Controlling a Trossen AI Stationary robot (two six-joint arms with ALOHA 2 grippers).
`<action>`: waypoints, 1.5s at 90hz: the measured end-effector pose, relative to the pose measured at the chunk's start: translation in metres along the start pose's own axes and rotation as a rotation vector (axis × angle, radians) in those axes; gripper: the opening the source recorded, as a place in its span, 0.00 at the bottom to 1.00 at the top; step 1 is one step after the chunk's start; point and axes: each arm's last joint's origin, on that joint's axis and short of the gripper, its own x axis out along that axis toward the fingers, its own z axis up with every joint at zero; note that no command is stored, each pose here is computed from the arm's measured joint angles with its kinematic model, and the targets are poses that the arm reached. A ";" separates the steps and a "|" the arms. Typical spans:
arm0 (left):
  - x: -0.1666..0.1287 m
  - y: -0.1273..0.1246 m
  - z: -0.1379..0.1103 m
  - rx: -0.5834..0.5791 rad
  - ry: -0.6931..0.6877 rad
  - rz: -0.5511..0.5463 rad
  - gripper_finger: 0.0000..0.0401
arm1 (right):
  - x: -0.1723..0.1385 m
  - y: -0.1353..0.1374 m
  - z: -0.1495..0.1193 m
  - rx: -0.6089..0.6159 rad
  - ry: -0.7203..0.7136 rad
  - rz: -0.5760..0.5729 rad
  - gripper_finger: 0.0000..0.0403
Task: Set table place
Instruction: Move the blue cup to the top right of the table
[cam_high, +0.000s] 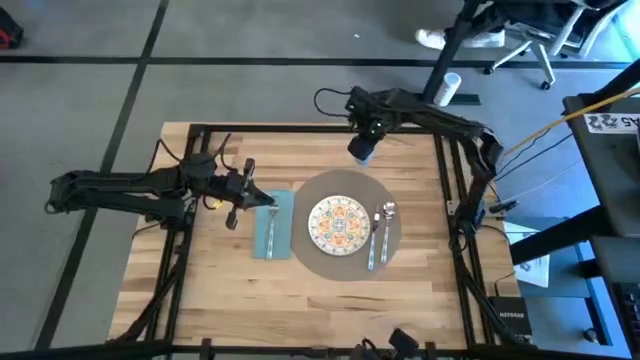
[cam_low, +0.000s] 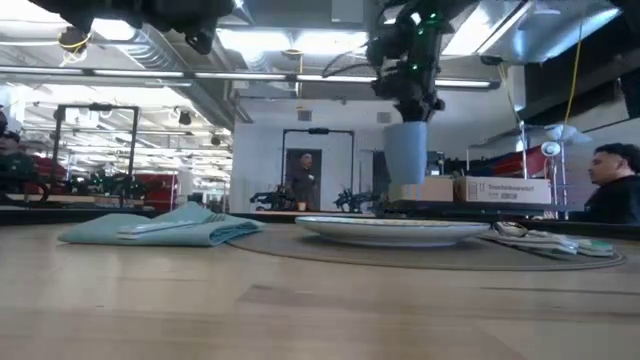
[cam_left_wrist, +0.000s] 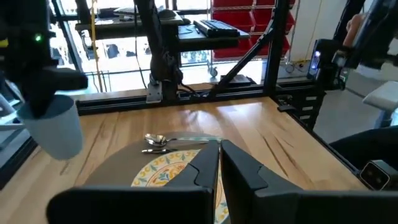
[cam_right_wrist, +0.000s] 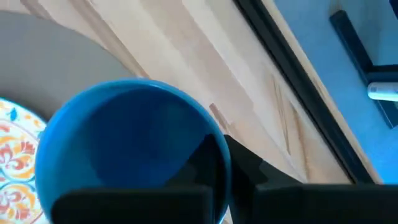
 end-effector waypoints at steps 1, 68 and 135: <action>0.000 0.000 0.000 0.000 0.000 0.000 0.00 | 0.000 0.000 -0.002 0.002 -0.002 0.001 0.00; 0.000 0.001 0.005 -0.006 -0.054 0.005 0.00 | 0.043 -0.014 -0.094 0.234 -0.075 0.018 0.00; 0.000 0.000 0.005 -0.005 -0.051 0.005 0.00 | 0.064 -0.021 -0.102 0.273 -0.100 -0.002 0.00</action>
